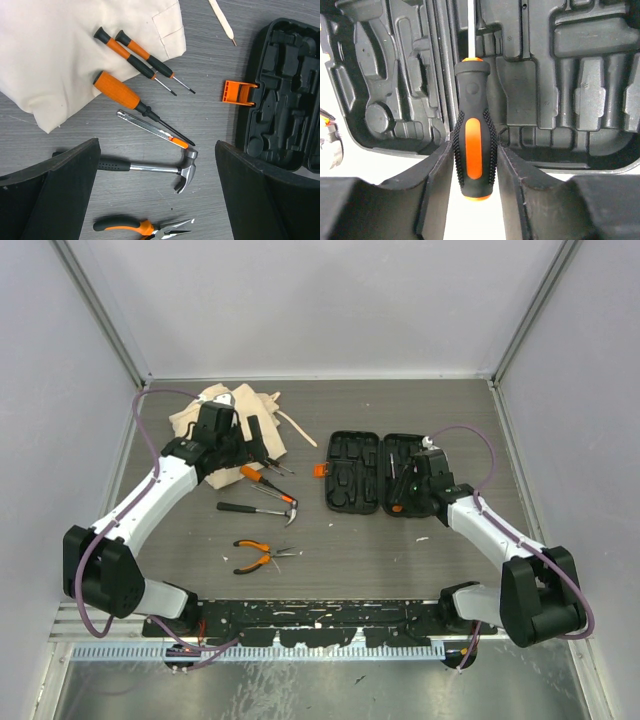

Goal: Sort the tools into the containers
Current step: Place the screwdriver in the storage box.

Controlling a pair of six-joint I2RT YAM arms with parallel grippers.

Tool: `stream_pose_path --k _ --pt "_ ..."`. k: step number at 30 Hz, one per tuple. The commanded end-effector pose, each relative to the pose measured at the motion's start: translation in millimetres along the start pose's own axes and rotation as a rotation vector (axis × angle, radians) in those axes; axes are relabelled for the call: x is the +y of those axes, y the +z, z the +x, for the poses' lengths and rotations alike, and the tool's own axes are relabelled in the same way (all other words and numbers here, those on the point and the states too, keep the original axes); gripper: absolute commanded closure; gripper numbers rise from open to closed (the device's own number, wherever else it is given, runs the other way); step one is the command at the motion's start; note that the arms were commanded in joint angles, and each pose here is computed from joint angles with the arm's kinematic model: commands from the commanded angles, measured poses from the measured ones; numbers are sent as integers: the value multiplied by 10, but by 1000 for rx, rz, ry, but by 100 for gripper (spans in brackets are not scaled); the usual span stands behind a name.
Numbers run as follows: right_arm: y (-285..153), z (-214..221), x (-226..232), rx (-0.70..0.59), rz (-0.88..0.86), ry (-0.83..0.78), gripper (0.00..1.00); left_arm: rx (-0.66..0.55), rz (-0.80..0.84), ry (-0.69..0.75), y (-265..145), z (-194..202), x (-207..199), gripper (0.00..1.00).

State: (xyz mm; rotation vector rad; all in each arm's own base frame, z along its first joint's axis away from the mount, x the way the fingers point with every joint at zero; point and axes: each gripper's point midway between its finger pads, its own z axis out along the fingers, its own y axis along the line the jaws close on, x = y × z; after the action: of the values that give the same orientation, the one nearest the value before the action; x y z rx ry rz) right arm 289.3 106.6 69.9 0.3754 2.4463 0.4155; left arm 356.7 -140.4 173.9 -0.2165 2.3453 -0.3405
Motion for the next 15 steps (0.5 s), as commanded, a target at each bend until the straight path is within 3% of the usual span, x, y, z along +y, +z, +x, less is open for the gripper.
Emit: stream_pose_path --k 1,10,15 --pt "-21 -174 33 -58 -2 -19 53 -55 56 -7 -29 -177 -151 2" --pt "13 -453 75 -123 23 -50 48 -52 70 0 -31 -162 -198 2" --pt "29 -571 130 -125 4 -74 50 -45 76 10 -19 -140 -221 2"
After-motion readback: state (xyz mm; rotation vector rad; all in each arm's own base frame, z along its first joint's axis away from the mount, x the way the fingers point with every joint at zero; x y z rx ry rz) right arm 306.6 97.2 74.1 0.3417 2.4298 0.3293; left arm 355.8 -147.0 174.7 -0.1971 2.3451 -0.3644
